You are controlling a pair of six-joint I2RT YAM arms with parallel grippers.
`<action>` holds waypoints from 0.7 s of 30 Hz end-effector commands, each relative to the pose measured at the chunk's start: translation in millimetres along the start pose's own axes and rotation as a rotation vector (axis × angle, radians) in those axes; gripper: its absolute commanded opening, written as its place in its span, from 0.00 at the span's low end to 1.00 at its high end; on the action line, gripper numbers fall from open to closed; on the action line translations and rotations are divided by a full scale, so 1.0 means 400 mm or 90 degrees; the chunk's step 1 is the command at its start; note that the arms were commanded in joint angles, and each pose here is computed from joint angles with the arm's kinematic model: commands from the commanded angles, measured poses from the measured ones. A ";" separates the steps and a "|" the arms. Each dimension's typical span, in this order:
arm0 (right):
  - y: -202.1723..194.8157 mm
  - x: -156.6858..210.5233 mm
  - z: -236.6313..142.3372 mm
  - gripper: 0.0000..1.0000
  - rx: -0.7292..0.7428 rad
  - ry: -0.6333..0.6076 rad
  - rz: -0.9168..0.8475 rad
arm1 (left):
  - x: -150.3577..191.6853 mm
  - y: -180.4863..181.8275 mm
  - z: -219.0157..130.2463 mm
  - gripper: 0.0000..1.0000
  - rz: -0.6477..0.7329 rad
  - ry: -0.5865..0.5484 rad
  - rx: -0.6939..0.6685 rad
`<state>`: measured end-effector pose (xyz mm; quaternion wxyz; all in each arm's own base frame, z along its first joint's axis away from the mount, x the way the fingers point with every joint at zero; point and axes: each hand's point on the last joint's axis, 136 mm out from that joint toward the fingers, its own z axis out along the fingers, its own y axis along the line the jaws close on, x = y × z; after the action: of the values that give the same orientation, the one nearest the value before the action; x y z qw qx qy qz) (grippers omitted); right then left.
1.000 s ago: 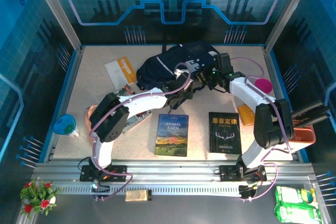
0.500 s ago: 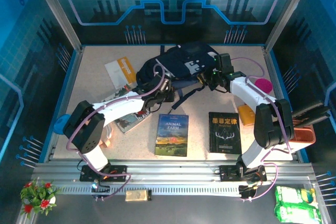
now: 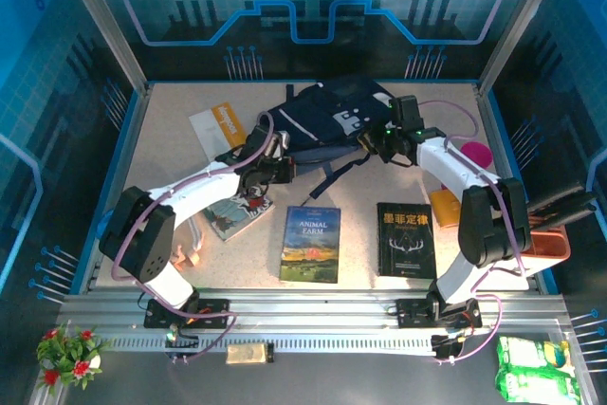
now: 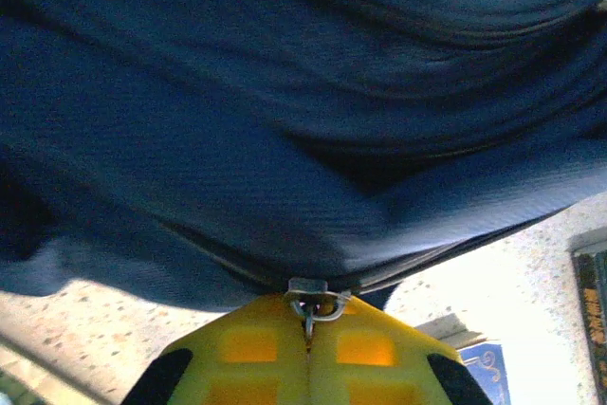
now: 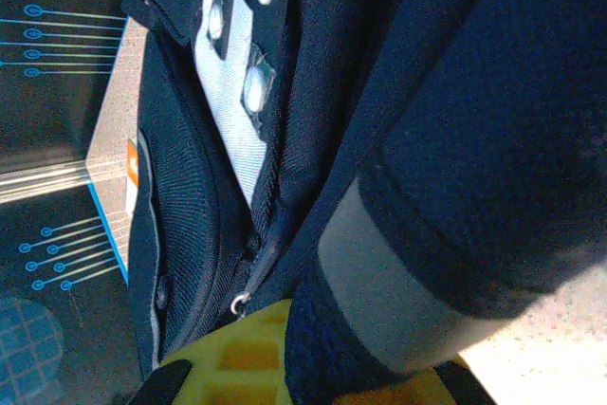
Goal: Pack the student bag
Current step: Rotate the student bag at the top-center of the table.
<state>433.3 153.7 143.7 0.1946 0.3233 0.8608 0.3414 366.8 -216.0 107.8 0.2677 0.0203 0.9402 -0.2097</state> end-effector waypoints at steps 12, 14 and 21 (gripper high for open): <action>-0.096 -0.131 0.047 0.46 0.019 -0.036 -0.058 | 0.018 -0.083 0.039 0.00 0.038 0.145 0.098; -0.103 -0.120 0.023 0.57 0.015 -0.050 -0.040 | 0.021 -0.093 0.048 0.00 0.043 0.157 0.101; -0.121 -0.008 -0.025 0.75 -0.007 -0.052 0.064 | 0.028 -0.112 0.071 0.00 0.046 0.180 0.084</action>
<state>417.0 108.4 104.1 0.2078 0.3458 0.8574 0.3196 364.4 -255.1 86.4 0.1395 0.0818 0.9561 -0.2443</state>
